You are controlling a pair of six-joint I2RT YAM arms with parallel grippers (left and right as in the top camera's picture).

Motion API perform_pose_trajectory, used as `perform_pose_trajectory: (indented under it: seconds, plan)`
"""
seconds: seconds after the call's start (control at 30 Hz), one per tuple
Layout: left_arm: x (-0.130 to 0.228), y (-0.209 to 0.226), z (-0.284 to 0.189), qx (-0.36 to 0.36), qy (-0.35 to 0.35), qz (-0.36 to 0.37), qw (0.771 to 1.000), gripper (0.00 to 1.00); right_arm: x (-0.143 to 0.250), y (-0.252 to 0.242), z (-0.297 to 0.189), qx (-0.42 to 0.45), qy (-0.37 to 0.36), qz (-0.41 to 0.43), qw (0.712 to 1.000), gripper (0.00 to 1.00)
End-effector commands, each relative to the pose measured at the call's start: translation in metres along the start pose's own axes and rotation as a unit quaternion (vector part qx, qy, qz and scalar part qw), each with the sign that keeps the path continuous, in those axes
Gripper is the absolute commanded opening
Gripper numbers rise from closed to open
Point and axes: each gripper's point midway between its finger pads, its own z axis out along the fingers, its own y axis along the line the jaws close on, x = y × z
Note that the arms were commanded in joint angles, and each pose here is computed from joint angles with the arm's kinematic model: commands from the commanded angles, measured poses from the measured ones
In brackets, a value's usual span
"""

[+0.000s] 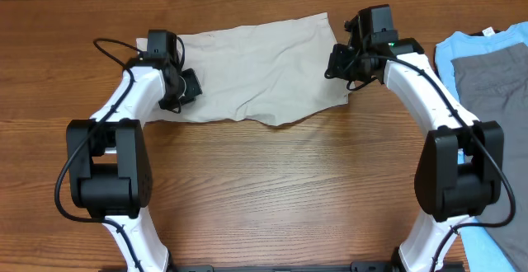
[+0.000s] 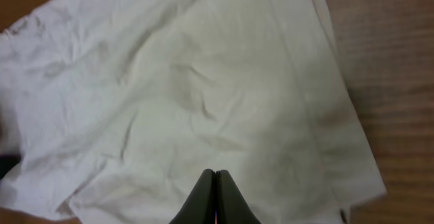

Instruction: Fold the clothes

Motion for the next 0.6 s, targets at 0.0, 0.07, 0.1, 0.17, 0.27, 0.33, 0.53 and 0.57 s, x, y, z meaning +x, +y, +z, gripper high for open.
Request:
perform_pose_trajectory:
  seconds: [0.0,0.07,0.1,0.17,0.27,0.33,0.53,0.57]
  plan:
    - [-0.031,-0.02,-0.035,0.022,-0.042,0.024,0.999,0.07,-0.001,-0.011,0.026,0.004,0.004,0.002,1.0,0.04]
    - [-0.034,-0.022,-0.04,0.024,-0.046,0.025,0.998,0.07,0.0,-0.016,0.038,0.006,0.007,0.003,1.0,0.04]
    - [-0.034,-0.021,-0.04,0.024,-0.046,0.025,0.998,0.07,0.002,-0.018,0.045,0.007,0.01,0.004,1.0,0.04]
    - [-0.032,-0.018,-0.036,0.017,-0.042,0.024,0.999,0.08,0.006,-0.023,0.058,0.008,0.017,0.007,1.0,0.04]
    - [-0.028,-0.011,-0.027,0.001,-0.037,0.022,0.999,0.08,0.016,-0.033,0.076,0.015,0.033,0.011,0.999,0.04]
    - [-0.027,-0.005,-0.022,-0.013,-0.035,0.021,0.999,0.08,0.024,-0.044,0.088,0.031,0.045,0.016,0.998,0.04]
    - [-0.015,0.002,-0.019,-0.026,-0.011,0.02,0.999,0.04,0.064,-0.085,0.09,0.125,0.112,0.044,0.985,0.04]
    - [-0.011,0.003,-0.019,-0.03,-0.002,0.02,0.999,0.04,0.073,-0.091,0.085,0.14,0.128,0.056,0.98,0.04]
